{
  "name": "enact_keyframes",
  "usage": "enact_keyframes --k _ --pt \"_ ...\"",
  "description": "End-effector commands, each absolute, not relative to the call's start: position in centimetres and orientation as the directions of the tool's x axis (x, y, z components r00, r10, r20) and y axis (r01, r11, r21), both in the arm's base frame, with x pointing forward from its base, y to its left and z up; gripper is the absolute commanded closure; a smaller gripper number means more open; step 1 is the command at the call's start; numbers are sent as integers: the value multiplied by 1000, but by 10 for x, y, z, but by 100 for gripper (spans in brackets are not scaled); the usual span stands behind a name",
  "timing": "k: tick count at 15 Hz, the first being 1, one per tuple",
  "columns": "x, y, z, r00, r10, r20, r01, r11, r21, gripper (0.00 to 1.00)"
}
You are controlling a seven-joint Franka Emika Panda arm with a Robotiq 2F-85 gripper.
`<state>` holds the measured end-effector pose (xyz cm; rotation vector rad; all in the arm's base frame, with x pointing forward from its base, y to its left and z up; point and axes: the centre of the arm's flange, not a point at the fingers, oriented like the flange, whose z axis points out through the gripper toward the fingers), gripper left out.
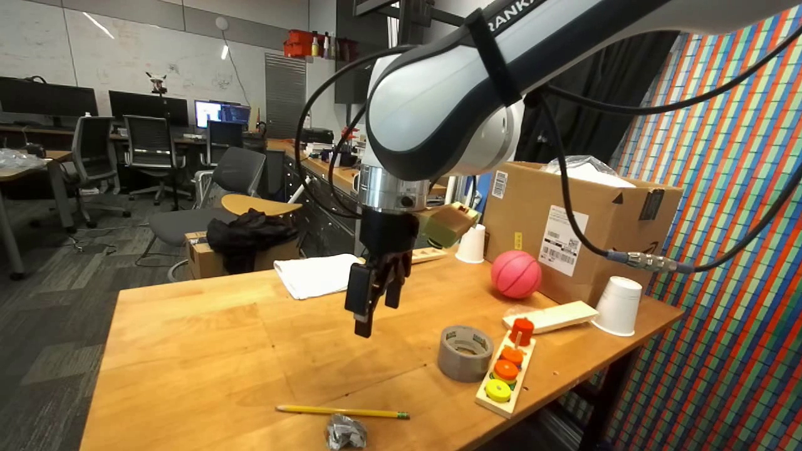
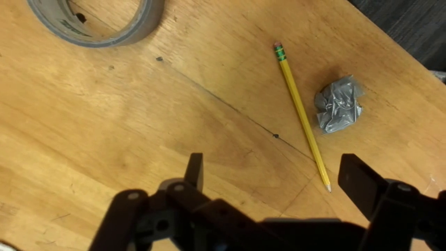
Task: Move the basketball to the right
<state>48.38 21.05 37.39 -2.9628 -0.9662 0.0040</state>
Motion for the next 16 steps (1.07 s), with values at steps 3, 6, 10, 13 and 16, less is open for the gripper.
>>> enact_keyframes --k 3,6,10,13,16 --pt "482 201 374 825 564 25 564 -825 -39 0" --pt "483 186 369 849 528 19 528 -847 -61 0" --pt "488 180 361 860 509 -13 508 -859 -66 0" --pt "489 175 360 875 484 -15 482 -873 -73 0" --pt "489 175 360 877 481 -15 479 -875 -73 0"
